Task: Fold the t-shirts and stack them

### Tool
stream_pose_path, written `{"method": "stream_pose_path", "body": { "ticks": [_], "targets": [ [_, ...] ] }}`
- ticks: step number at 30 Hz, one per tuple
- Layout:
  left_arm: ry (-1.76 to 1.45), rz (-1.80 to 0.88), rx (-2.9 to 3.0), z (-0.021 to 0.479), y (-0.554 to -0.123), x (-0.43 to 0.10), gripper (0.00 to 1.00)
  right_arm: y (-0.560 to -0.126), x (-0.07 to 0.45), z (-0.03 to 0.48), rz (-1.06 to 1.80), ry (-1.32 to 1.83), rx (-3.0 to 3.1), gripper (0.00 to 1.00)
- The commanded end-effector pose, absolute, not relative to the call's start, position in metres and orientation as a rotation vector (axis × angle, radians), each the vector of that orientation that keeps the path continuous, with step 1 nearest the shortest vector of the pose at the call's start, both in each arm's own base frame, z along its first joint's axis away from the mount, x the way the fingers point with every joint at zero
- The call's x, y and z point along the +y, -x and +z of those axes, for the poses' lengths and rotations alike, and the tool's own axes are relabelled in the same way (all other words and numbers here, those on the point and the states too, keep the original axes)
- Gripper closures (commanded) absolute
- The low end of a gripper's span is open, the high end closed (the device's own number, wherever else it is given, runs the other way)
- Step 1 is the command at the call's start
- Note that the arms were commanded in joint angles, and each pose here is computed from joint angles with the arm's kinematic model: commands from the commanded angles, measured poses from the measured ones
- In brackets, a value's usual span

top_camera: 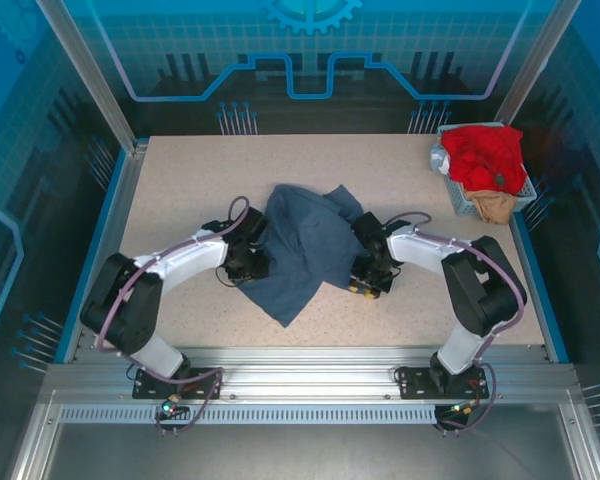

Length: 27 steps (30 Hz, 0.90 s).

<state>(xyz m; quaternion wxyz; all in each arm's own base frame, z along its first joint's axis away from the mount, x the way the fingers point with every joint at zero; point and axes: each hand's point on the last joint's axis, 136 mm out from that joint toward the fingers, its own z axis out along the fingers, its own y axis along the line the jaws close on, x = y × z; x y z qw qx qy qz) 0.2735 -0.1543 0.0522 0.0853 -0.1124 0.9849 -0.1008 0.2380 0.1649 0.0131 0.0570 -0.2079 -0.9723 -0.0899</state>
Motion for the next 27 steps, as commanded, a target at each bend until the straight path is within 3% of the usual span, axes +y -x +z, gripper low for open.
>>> {"method": "stream_pose_path", "body": {
  "ticks": [1, 7, 12, 22, 25, 27],
  "targets": [
    [0.171, -0.439, 2.902, 0.075, -0.261, -0.172, 0.64, -0.261, 0.163, 0.014, -0.249, 0.58, -3.012, 0.8],
    [-0.134, -0.598, 3.054, 0.073, -0.198, -0.212, 0.48, -0.264, 0.151, 0.022, -0.251, 0.545, -3.031, 1.0],
    [-0.318, -0.454, 3.123, 0.052, -0.162, -0.224, 0.42, -0.263, 0.146, 0.035, -0.272, 0.5, -3.05, 1.0],
    [-0.321, -0.09, 3.114, 0.015, -0.168, -0.221, 0.39, -0.262, 0.138, 0.043, -0.354, 0.497, -3.034, 1.0],
    [-0.325, -0.025, 3.092, 0.004, -0.174, -0.223, 0.41, -0.264, 0.138, 0.046, -0.379, 0.502, -3.037, 1.0],
    [-0.301, 0.052, 3.045, 0.001, -0.187, -0.219, 0.47, -0.264, 0.137, 0.048, -0.392, 0.511, -3.039, 1.0]
  ]
}}
